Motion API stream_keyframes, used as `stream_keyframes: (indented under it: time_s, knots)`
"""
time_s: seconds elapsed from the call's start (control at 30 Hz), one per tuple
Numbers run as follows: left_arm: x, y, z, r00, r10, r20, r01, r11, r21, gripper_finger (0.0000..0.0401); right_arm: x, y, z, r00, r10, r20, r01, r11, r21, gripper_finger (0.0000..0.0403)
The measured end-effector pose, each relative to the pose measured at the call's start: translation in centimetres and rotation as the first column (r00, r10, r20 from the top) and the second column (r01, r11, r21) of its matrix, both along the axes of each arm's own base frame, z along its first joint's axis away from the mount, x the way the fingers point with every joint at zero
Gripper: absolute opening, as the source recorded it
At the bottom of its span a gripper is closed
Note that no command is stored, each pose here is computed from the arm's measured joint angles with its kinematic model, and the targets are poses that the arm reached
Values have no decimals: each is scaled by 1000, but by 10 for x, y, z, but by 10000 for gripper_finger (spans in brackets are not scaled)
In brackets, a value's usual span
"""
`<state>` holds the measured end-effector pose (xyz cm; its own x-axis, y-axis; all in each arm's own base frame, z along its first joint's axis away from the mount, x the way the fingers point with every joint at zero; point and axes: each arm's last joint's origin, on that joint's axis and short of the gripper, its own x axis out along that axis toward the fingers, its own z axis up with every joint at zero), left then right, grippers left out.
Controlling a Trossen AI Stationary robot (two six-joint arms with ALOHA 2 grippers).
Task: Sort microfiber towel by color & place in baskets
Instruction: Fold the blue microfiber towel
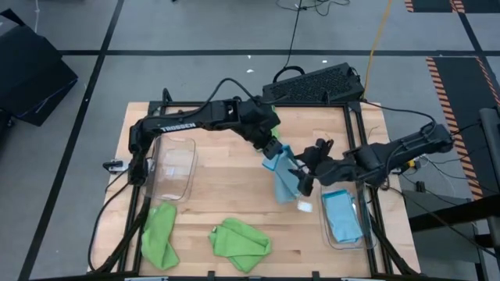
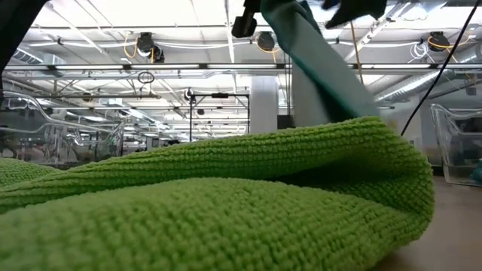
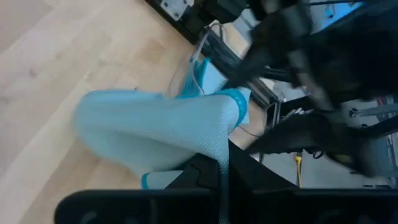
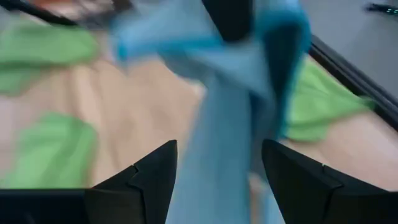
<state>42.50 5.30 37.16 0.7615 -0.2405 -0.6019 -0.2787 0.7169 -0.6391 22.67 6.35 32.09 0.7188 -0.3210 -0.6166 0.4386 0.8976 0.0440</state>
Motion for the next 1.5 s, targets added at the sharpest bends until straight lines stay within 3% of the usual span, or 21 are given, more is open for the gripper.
stream_keyframes:
  time_s: [0.17,0.3,0.43,0.53,0.73,0.93,1.07,1.2,1.43,1.5]
  knots:
    - [1,-7,0,1000,-18,0,18,1000,3,15,-9,-6,-18,976,-143,-166,119,982,-147,218]
    - [2,-19,0,999,-51,2,51,999,6,23,-12,-9,-21,965,-128,-230,83,977,-196,210]
    - [2,-28,0,997,-77,3,77,997,1,11,-4,-4,-19,964,71,-257,-107,986,-128,208]
    - [3,-33,0,996,-89,2,89,996,1,5,2,0,-16,962,161,-220,-189,976,-112,208]
    - [3,-45,0,993,-117,4,117,993,3,21,6,-2,-30,972,150,-181,-181,969,-168,208]
    - [8,-59,6,987,-142,78,142,990,11,11,7,-3,-67,955,231,-184,-245,968,-59,208]
    - [10,-65,10,980,-151,126,153,988,-6,7,4,-4,-90,962,214,-171,-223,974,-35,199]
    - [10,-71,10,977,-173,124,177,984,-22,22,-1,-6,-105,968,173,-183,-187,981,-61,160]
    - [9,-83,10,972,-204,120,211,976,-49,8,-3,-7,-107,956,206,-209,-230,969,-96,26]
    - [8,-87,11,965,-233,121,243,967,-71,5,-5,-8,-103,954,220,-203,-245,963,-109,8]
